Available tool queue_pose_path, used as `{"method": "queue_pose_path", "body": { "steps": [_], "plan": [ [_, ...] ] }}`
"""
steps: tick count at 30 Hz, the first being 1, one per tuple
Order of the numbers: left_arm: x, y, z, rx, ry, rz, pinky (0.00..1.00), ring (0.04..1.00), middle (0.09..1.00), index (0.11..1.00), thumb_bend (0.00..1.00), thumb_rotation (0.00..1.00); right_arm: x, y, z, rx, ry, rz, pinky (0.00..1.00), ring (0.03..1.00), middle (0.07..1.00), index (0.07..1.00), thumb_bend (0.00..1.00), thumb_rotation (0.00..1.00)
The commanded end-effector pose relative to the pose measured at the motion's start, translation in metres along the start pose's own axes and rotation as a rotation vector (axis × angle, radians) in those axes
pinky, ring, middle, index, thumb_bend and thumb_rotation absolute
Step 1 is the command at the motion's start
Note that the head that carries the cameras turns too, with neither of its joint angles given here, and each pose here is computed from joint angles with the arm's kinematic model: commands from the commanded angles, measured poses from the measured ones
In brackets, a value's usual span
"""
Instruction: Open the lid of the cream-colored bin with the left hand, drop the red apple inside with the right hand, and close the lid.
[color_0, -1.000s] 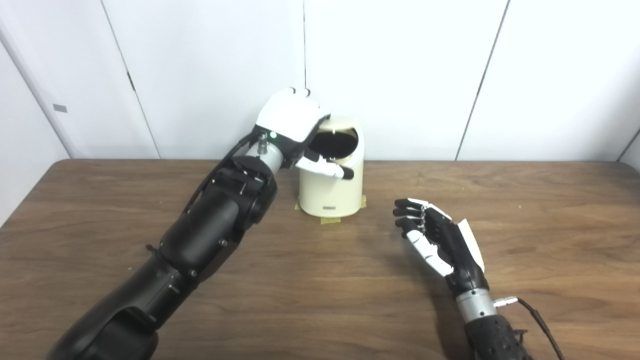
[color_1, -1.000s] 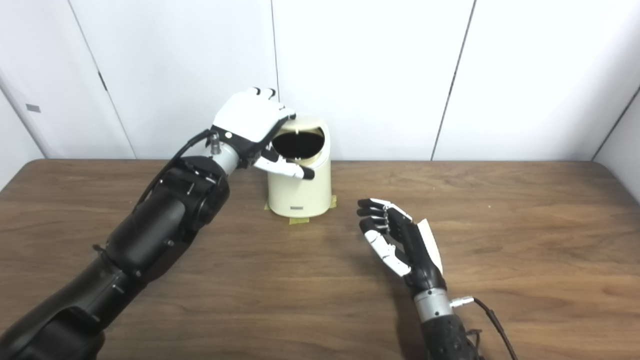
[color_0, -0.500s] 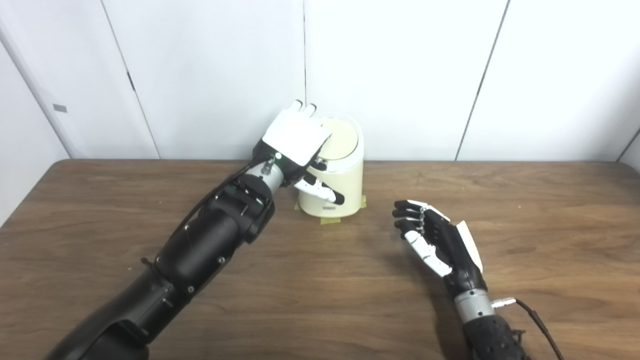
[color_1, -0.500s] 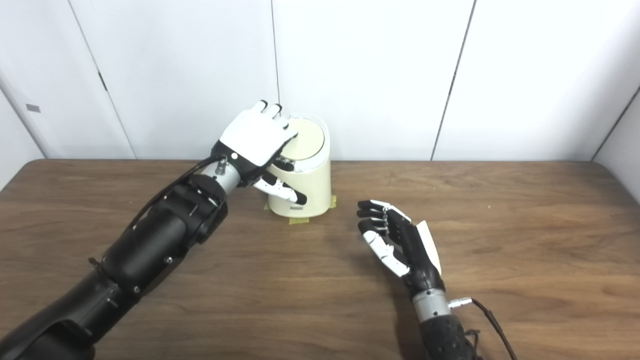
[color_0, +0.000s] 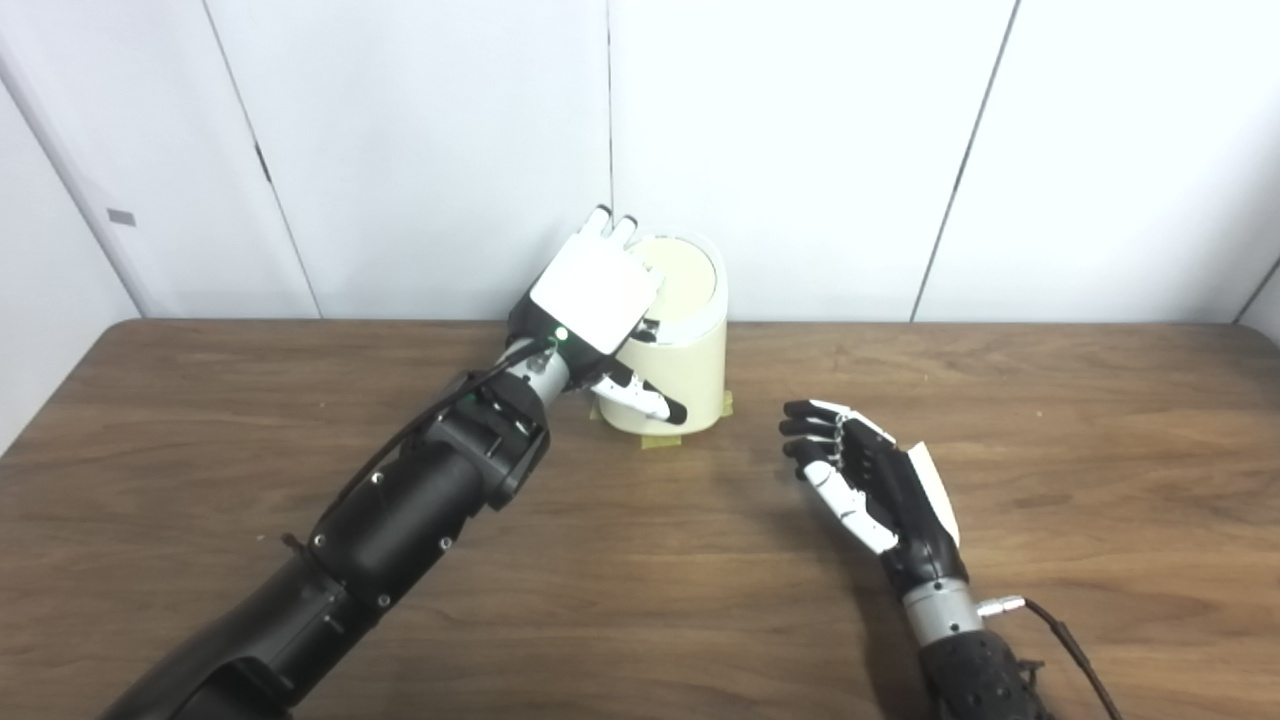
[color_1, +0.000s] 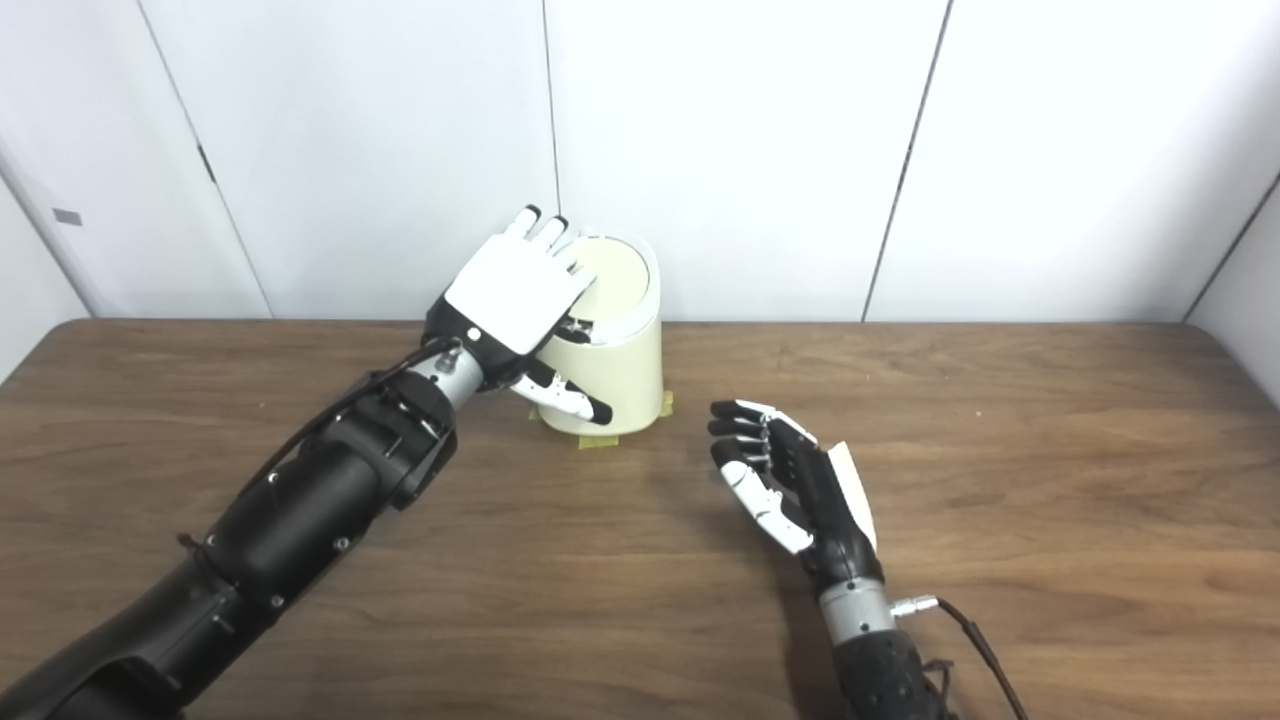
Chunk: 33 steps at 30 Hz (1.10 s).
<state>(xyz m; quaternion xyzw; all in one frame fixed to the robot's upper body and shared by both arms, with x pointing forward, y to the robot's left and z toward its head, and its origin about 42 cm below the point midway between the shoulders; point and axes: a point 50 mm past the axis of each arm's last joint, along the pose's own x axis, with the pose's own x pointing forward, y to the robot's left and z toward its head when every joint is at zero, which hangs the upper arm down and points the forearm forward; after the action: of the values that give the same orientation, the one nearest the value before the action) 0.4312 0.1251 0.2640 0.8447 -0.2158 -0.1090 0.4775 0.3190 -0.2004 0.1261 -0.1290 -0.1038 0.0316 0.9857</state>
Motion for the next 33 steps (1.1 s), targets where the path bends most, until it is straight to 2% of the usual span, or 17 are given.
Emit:
{"method": "queue_pose_path", "body": {
  "steps": [1,10,15,16,18,22,25,28,31,33],
  "plan": [
    [-0.006,-0.014,0.004,0.05,-0.048,-0.06,1.0,0.986,0.877,0.853,0.91,0.92,0.011,-0.002,0.017,0.01,-0.079,-0.006,0.56,0.658,0.697,0.716,0.26,0.68],
    [-0.01,-0.033,0.006,0.133,-0.075,-0.114,1.0,0.989,0.877,0.845,0.9,0.92,0.012,-0.001,0.017,0.008,-0.071,-0.004,0.57,0.666,0.702,0.721,0.28,0.69],
    [-0.011,-0.03,0.005,0.082,-0.054,-0.1,1.0,0.987,0.882,0.847,0.88,0.94,0.011,-0.002,0.018,0.021,-0.057,-0.004,0.58,0.67,0.704,0.722,0.28,0.68],
    [-0.011,-0.027,0.005,0.071,-0.034,-0.081,1.0,0.988,0.882,0.847,0.87,0.94,0.011,-0.002,0.018,0.017,-0.058,-0.002,0.58,0.669,0.704,0.721,0.28,0.68],
    [-0.01,-0.022,0.005,0.056,-0.004,-0.04,1.0,0.972,0.884,0.852,0.8,0.97,0.011,-0.002,0.018,0.016,-0.055,0.003,0.57,0.67,0.706,0.724,0.28,0.68],
    [-0.008,-0.013,0.006,0.011,0.058,0.024,1.0,0.962,0.89,0.861,0.76,1.0,0.012,-0.002,0.018,0.002,-0.049,0.007,0.57,0.669,0.706,0.724,0.29,0.68],
    [-0.006,-0.006,0.008,-0.066,0.133,0.051,1.0,0.994,0.978,0.965,0.74,1.0,0.012,-0.003,0.016,0.006,-0.042,0.01,0.57,0.667,0.704,0.724,0.29,0.69],
    [-0.004,0.0,0.009,-0.141,0.186,0.081,1.0,1.0,0.998,0.997,0.71,0.97,0.012,-0.003,0.015,-0.005,-0.037,0.016,0.56,0.664,0.703,0.723,0.3,0.7],
    [-0.005,0.006,0.008,-0.221,0.206,0.108,1.0,1.0,1.0,1.0,0.68,0.96,0.012,-0.003,0.014,-0.01,-0.03,0.012,0.56,0.664,0.705,0.724,0.31,0.71],
    [-0.011,0.011,0.005,-0.306,0.21,0.164,1.0,1.0,1.0,1.0,0.67,0.97,0.011,-0.003,0.014,-0.01,-0.023,0.012,0.56,0.661,0.704,0.723,0.32,0.72]
  ]
}}
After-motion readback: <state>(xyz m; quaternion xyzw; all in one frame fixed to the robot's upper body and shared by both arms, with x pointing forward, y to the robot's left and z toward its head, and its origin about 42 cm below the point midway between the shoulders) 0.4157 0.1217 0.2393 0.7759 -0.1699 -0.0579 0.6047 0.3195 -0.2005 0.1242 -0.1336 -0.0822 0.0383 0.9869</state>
